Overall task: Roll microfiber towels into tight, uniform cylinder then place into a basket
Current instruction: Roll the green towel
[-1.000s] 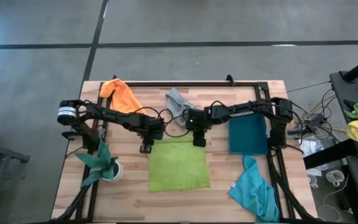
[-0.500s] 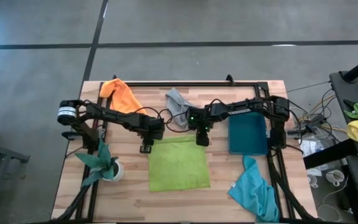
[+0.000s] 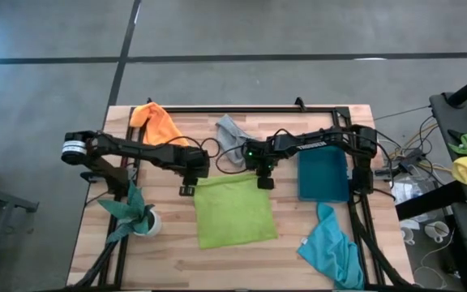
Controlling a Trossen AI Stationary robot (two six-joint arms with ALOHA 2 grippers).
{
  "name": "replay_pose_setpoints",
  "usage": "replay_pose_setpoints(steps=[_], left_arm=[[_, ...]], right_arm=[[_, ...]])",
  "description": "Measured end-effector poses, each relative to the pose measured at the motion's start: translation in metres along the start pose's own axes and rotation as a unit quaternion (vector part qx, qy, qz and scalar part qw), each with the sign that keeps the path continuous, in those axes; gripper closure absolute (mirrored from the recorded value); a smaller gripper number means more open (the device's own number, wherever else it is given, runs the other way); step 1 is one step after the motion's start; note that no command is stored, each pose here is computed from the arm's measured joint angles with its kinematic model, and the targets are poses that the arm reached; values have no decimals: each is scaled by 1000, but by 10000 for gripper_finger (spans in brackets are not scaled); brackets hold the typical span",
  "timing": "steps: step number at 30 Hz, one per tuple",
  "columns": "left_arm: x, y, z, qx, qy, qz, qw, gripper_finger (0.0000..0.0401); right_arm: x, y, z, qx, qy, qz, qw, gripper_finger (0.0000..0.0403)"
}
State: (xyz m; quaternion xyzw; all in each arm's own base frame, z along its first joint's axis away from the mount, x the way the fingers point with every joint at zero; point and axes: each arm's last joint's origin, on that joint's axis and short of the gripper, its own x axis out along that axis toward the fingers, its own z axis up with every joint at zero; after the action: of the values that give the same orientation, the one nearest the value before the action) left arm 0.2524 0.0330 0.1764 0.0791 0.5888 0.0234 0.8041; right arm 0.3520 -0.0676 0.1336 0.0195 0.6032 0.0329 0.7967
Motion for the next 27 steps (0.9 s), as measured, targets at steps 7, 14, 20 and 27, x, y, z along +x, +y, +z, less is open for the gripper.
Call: replay_pose_setpoints(steps=[7,14,20,27], left_arm=[[12,1,-9,-37,-4,-14,999,298],[30,-4,-13,-62,27,-61,996,299],[37,-5,-15,-60,42,-64,995,307],[36,-3,-14,-72,41,-43,996,393]], right_arm=[[0,0,0,-3,0,0,1000,390],[0,0,0,-2,-1,0,1000,390],[0,0,0,5,-1,0,1000,390],[-2,-1,6,-4,-8,-2,1000,390]])
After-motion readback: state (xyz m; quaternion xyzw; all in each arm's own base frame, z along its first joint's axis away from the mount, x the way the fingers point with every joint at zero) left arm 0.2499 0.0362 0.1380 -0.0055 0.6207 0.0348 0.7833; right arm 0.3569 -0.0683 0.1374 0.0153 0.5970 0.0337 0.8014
